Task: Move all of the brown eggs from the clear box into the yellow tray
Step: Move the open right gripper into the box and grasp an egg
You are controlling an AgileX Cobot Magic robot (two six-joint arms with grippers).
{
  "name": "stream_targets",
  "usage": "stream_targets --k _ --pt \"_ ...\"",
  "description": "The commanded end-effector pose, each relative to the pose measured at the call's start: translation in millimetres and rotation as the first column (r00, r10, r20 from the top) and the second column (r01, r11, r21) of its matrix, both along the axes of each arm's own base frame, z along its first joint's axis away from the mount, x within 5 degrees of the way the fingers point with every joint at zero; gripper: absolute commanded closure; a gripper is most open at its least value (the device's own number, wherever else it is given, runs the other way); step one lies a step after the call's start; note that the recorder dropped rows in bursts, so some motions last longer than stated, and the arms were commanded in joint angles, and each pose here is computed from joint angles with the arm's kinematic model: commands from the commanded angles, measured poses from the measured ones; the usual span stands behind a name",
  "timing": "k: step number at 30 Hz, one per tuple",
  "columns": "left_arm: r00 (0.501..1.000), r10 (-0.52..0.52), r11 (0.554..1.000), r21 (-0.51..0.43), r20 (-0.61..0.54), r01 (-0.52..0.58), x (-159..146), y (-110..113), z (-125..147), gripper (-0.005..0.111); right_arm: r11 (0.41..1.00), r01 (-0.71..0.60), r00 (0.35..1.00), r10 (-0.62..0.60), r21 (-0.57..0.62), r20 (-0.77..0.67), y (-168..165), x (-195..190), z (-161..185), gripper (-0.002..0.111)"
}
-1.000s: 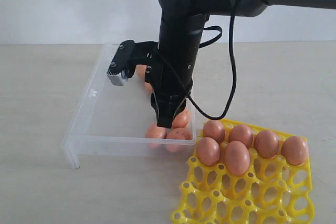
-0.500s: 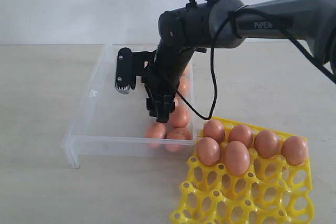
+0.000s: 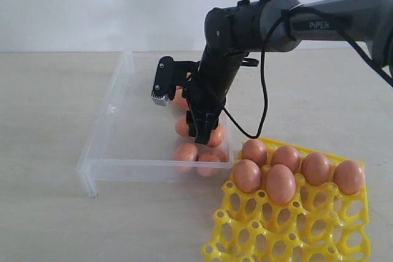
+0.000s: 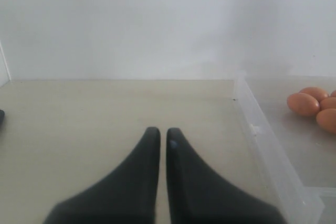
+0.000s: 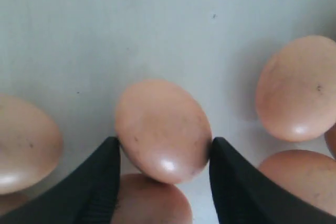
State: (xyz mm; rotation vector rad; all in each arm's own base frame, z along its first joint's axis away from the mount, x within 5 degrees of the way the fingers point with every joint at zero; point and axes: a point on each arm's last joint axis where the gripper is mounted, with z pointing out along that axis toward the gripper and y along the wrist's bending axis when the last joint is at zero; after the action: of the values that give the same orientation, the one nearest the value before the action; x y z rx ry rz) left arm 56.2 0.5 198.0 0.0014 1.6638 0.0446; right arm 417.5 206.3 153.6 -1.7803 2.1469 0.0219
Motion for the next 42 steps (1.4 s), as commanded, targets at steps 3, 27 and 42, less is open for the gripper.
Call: stream_targets --k 3,27,42 --pt "1.0 0.0 1.0 0.002 0.004 0.0 -0.1 0.1 -0.8 0.103 1.0 -0.029 1.0 0.029 -0.009 0.002 -4.3 1.6 0.3 0.065" --pt "1.0 0.0 1.0 0.002 0.004 0.0 -0.1 0.1 -0.8 0.103 0.998 -0.065 0.996 0.063 0.026 0.059 8.8 1.2 2.5 0.046" --pt "1.0 0.0 1.0 0.002 0.004 0.0 -0.1 0.1 -0.8 0.103 0.998 -0.06 0.998 0.06 0.02 0.001 10.0 0.8 -19.2 0.046"
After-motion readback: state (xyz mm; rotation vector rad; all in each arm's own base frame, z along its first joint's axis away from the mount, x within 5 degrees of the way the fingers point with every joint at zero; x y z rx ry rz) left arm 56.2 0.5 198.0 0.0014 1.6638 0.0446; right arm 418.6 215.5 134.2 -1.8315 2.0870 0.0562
